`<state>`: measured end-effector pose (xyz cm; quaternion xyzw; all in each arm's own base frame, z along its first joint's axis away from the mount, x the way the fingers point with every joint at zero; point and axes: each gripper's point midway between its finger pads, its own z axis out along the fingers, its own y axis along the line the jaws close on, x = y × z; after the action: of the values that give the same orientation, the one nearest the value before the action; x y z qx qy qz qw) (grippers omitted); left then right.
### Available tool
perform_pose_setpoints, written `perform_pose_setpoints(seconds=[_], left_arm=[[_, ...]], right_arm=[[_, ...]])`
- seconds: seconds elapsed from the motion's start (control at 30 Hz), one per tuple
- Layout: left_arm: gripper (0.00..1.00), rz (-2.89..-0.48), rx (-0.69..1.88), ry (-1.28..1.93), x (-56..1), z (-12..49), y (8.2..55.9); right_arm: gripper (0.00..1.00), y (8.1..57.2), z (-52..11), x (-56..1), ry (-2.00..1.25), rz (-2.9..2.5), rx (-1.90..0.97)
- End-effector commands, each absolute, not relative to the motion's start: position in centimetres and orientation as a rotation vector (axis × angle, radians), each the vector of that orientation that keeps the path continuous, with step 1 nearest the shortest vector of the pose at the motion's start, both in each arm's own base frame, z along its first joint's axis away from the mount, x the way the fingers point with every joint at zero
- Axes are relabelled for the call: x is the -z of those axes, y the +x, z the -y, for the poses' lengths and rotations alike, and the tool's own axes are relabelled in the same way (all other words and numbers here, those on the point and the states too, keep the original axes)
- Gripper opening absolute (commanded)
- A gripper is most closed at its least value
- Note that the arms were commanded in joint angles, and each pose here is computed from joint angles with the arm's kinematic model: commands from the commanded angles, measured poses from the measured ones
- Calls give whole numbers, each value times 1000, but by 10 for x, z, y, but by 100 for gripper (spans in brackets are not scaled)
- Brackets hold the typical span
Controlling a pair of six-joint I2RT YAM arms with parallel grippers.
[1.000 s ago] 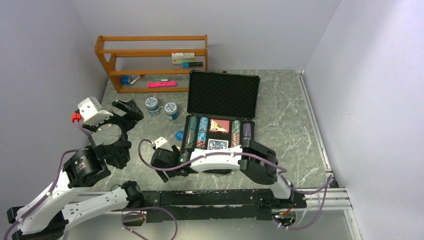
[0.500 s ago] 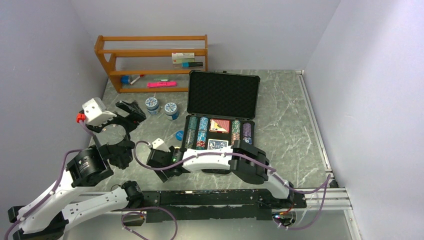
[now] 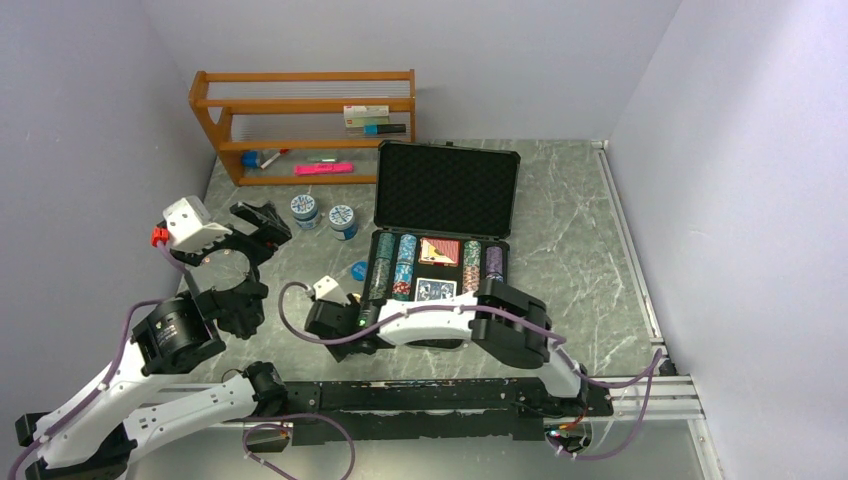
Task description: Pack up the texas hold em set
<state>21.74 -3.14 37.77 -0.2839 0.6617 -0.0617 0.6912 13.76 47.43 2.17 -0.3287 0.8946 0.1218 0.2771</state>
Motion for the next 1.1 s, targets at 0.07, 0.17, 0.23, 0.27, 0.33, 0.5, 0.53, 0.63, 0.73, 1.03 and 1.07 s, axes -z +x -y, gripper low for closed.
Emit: perform_pose_setpoints(seconds=[0.07,0.17,0.23,0.27,0.33,0.5,0.53,0.63,0.73,1.03,1.07], left_arm=[[91,-1471,187,-655,-385,25,211],[91,-1452,238,-657,-388,24,208],[91,-1437,270,-651,-389,24,207],[91,-1431,283,-647,-390,24,206],[91,-1421,302,-649,-390,23,205],[91,-1426,303,-637,-391,25,205],[91,-1430,299,-631,-391,26,206],[91,-1444,289,-617,-393,30,208],[91,-1453,283,-600,-393,36,211],[91,-1510,243,-558,-387,46,217],[91,-1510,249,-558,-387,48,217]], right_arm=[[46,154,-482,-103,-751,-2232,-543],[45,159,-478,-139,-682,-2174,-628],[45,165,-473,-158,-633,-2135,-684],[45,170,-466,-163,-599,-2125,-694],[45,188,-451,-175,-506,-2114,-700],[45,247,-386,-187,-216,-2127,-577],[45,262,-367,-185,-150,-2140,-529],[46,290,-323,-183,2,-2163,-431],[47,308,-293,-173,81,-2192,-325],[49,333,-265,-137,84,-2290,-132],[49,333,-263,-134,87,-2298,-117]])
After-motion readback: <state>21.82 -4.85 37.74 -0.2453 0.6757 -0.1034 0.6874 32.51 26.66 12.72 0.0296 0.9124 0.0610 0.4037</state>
